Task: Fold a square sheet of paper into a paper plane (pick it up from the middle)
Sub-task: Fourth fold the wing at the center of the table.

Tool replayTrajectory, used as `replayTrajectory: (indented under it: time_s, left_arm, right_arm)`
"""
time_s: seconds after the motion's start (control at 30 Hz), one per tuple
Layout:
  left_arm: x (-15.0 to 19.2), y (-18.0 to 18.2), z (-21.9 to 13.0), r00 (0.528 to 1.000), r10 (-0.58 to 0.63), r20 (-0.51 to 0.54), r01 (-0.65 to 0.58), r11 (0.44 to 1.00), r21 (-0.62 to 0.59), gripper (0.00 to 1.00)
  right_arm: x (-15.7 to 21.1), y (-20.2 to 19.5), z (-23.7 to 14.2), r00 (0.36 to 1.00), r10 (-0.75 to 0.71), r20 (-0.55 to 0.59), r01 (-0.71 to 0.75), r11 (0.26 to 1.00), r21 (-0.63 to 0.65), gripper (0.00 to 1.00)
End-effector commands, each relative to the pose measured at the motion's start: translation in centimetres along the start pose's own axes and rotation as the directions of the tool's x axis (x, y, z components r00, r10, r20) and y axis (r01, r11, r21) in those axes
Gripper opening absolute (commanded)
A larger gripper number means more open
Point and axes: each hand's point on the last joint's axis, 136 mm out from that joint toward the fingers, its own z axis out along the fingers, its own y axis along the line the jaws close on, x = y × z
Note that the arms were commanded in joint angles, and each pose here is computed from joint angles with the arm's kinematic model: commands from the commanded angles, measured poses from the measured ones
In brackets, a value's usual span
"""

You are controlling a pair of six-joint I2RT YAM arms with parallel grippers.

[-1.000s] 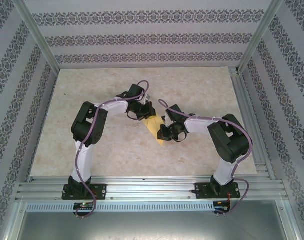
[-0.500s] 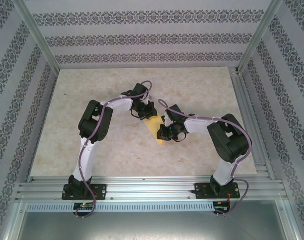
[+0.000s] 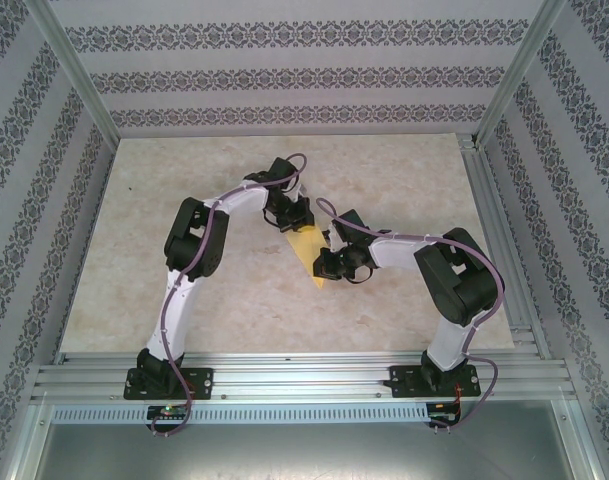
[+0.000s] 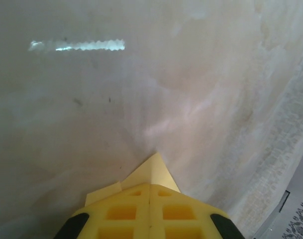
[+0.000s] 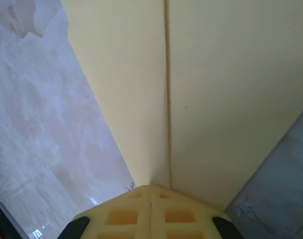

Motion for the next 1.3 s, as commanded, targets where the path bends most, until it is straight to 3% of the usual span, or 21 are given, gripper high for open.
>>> replayTrajectory:
  time_s: [0.0,0.27,0.53,0.7,0.87,0.93,1.0,1.13,1.27]
  left_arm:
    - [-4.2,3.6,-0.3,0.994,0.038,0.100,-0.031,0.997,-0.067,0.08]
    - [-6.4,3.5,-2.5,0.989,0.050,0.137,-0.042,0.998,-0.055,0.10]
    - [-6.3,-1.5,-8.8,0.970,0.113,0.217,-0.110,0.994,-0.026,0.12]
    - [-3.1,-2.6,-12.0,0.958,0.111,0.263,-0.117,0.993,0.007,0.15]
    - [1.0,-0.8,-13.5,0.955,0.075,0.287,-0.079,0.997,0.003,0.16]
    - [2.4,0.1,-13.9,0.950,0.062,0.307,-0.065,0.998,0.001,0.16]
    - [3.8,0.8,-14.3,0.942,0.046,0.331,-0.053,0.999,0.010,0.16]
    - [5.9,2.5,-15.2,0.927,0.040,0.372,-0.037,0.999,-0.016,0.17]
    - [7.5,3.0,-15.7,0.919,0.024,0.393,-0.028,1.000,0.006,0.20]
  right_arm:
    - [4.9,-4.5,1.3,0.987,0.077,-0.138,-0.055,0.986,0.157,0.00]
    - [4.2,-3.9,0.8,0.990,0.068,-0.125,-0.049,0.988,0.146,0.00]
    - [0.2,0.8,-1.8,0.999,-0.020,-0.045,0.023,0.998,0.063,0.00]
    - [-2.6,4.0,-5.1,0.995,-0.082,0.056,0.080,0.996,0.040,0.21]
    - [-3.4,2.8,-7.1,0.987,-0.110,0.121,0.091,0.984,0.155,0.23]
    - [-3.9,1.9,-8.1,0.978,-0.144,0.154,0.099,0.958,0.268,0.20]
    - [-4.7,2.2,-9.5,0.951,-0.235,0.202,0.148,0.918,0.368,0.26]
    - [-5.5,4.5,-10.5,0.924,-0.310,0.225,0.207,0.898,0.389,0.24]
    - [-5.3,5.3,-9.1,0.931,-0.310,0.191,0.229,0.907,0.353,0.26]
